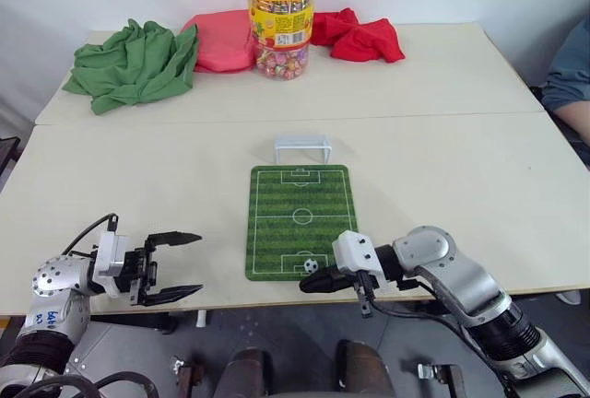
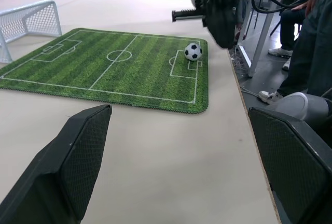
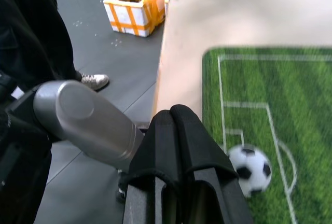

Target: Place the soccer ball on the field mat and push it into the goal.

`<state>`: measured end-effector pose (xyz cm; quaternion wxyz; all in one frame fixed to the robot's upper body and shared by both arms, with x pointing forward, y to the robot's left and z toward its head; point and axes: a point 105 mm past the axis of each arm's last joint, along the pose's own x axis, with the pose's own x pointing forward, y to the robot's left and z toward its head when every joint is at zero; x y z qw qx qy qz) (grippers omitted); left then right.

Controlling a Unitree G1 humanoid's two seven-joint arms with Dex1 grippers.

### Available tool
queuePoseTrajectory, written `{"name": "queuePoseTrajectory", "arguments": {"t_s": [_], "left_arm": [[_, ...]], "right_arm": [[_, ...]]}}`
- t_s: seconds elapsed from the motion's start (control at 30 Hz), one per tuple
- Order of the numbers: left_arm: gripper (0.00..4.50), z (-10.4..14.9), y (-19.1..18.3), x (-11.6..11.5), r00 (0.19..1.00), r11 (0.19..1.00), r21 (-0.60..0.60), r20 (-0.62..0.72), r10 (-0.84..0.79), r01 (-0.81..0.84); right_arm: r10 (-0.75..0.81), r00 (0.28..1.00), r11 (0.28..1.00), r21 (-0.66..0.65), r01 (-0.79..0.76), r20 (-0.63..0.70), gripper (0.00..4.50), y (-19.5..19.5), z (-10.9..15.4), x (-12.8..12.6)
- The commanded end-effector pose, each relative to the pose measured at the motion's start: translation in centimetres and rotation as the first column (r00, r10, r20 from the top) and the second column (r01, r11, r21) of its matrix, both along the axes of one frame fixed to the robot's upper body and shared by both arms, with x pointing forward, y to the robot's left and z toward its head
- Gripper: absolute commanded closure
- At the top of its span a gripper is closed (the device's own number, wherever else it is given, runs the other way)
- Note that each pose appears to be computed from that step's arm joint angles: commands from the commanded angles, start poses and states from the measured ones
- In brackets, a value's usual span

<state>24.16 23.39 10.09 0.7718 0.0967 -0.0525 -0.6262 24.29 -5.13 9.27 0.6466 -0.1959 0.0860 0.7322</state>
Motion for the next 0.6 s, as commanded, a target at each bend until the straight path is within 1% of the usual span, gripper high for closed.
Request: {"name": "queuePoseTrajectory", "arguments": {"t_s": [0.03, 0.1, 0.13, 0.2, 0.33, 0.4, 0.6], "left_arm": [[0.00, 0.3, 0.2, -1.2, 0.995, 0.994, 0.034, 0.004, -0.104, 0.104], [0.00, 0.5, 0.3, -1.1, 0.995, 0.994, 0.034, 0.012, -0.100, 0.099], [0.00, 0.6, 0.3, -1.0, 0.995, 0.995, 0.036, 0.015, -0.097, 0.097], [0.00, 0.6, 0.4, -0.8, 0.995, 0.995, 0.039, 0.019, -0.093, 0.093], [0.00, 0.8, 0.3, -0.1, 0.996, 0.996, 0.035, 0.035, -0.085, 0.084], [0.00, 0.8, 0.1, 0.1, 0.996, 0.996, 0.034, 0.037, -0.087, 0.086], [0.00, 0.7, -0.6, 0.9, 0.994, 0.995, 0.030, 0.039, -0.098, 0.097]], "right_arm": [[-0.041, 0.997, 0.999, 0.011, 0.041, 0.069, 4.46, 0.1, 0.3, 2.2], [-0.107, 0.985, 0.994, 0.017, 0.106, 0.134, 4.46, -0.3, 0.9, 4.5], [-0.155, 0.972, 0.988, 0.043, 0.150, 0.174, 4.46, -0.4, 1.8, 5.9], [-0.244, 0.946, 0.968, 0.111, 0.225, 0.212, 4.46, -0.5, 4.0, 7.9], [-0.373, 0.896, 0.918, 0.238, 0.318, 0.241, 4.46, -0.9, 7.6, 9.7], [-0.395, 0.890, 0.905, 0.263, 0.335, 0.226, 4.46, -1.0, 8.3, 9.5], [-0.390, 0.899, 0.905, 0.264, 0.334, 0.198, 4.46, -1.1, 8.2, 7.7]]}}
